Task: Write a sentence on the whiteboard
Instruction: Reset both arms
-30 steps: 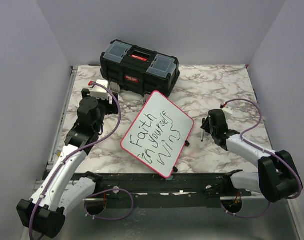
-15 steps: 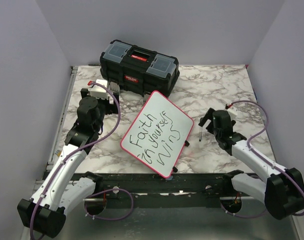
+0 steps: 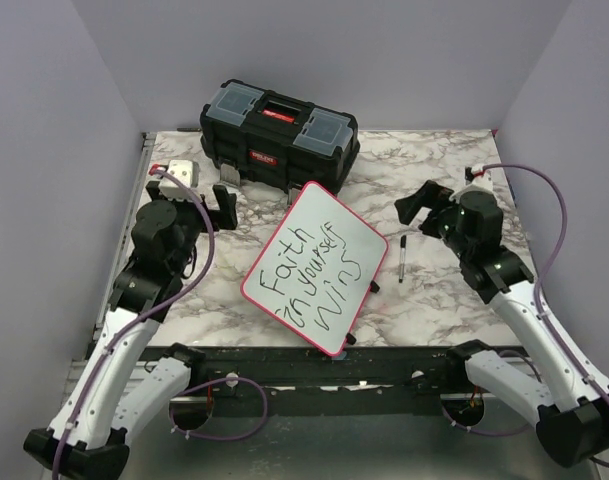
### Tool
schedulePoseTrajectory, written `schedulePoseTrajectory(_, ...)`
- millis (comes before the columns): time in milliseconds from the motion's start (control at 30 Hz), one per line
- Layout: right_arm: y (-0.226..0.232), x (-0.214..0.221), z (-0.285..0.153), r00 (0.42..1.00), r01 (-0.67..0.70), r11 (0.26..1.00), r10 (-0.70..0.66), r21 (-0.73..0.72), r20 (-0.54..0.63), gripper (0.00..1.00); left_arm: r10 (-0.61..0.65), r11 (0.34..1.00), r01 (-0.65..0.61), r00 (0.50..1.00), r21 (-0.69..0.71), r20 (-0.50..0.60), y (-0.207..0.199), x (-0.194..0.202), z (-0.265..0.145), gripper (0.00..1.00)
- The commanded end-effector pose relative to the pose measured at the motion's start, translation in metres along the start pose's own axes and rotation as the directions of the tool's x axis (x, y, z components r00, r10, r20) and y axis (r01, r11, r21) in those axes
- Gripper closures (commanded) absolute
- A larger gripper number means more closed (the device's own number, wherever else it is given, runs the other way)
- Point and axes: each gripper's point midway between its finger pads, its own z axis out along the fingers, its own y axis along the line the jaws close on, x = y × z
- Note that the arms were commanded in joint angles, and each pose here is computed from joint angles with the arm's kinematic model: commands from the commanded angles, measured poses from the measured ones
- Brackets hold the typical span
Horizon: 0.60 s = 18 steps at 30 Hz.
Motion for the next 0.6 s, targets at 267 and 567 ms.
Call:
schedulePoseTrajectory(267, 0.051, -0.041, -0.078, 0.997, -0.014, 0.965, 0.033, -0.262, 0.070, 0.00, -0.109, 0.991, 0.098, 0.987, 0.091, 0.121, 0.004, 0.031, -0.085, 0.02)
schedulePoseTrajectory(567, 0.050, -0.039, -0.119, 0.987, -0.013, 0.938, 0.066, -0.346, 0.143, 0.00, -0.147, 0.987, 0.130, 0.971, 0.097, 0.191, 0.014, 0.055, -0.119, 0.02)
